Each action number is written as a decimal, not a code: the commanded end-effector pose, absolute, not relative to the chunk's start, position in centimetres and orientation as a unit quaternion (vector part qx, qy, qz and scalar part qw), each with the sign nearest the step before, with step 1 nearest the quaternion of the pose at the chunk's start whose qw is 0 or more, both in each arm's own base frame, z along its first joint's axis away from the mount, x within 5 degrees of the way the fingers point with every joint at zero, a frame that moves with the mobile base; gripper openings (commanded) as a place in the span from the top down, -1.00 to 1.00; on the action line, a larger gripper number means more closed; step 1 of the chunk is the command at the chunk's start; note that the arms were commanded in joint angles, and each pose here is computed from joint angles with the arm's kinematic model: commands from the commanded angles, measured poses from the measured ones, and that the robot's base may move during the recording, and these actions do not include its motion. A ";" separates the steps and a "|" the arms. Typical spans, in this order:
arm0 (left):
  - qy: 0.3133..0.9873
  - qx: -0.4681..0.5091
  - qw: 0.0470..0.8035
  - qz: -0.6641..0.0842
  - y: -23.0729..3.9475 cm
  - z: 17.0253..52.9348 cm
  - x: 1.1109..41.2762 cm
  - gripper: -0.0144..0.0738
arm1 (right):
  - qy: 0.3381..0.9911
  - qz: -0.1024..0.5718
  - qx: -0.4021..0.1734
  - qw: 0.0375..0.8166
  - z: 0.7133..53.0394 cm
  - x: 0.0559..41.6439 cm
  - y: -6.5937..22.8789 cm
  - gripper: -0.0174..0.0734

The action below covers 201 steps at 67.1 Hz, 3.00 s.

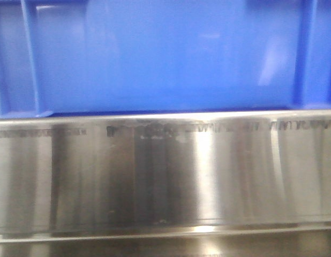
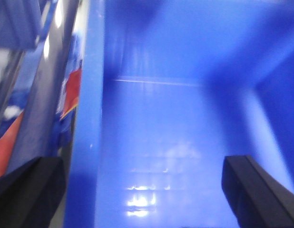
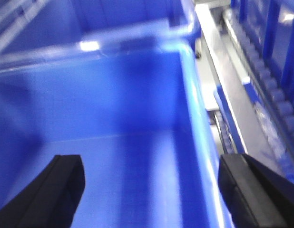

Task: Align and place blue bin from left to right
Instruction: 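Open both grippers to release the bin's side walls, then raise both open grippers up and away from the placed bin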

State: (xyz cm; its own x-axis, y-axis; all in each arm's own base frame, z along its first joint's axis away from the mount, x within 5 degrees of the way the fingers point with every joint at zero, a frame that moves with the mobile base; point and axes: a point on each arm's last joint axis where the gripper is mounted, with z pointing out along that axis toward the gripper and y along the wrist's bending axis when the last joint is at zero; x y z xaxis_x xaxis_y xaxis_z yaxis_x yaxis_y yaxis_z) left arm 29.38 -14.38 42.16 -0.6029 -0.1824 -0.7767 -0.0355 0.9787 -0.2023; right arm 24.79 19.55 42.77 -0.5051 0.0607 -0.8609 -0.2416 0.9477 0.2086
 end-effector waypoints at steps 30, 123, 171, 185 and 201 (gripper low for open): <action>0.869 -0.076 0.479 -0.098 -13.4 46.3 27.9 0.92 | 0.818 0.169 -0.074 0.545 46.5 22.2 17.1 0.79; 0.605 0.169 0.728 -0.274 -6.9 38.0 9.8 0.92 | 0.634 0.244 -0.209 0.703 41.1 7.0 5.3 0.79; 0.605 0.169 0.728 -0.274 -6.9 38.0 9.8 0.92 | 0.633 0.245 -0.209 0.704 41.1 7.0 5.3 0.79; 0.605 0.169 0.728 -0.274 -6.9 38.0 9.8 0.92 | 0.633 0.245 -0.209 0.704 41.1 7.0 5.3 0.79; 0.605 0.169 0.728 -0.274 -6.9 38.0 9.8 0.92 | 0.633 0.245 -0.209 0.704 41.1 7.0 5.3 0.79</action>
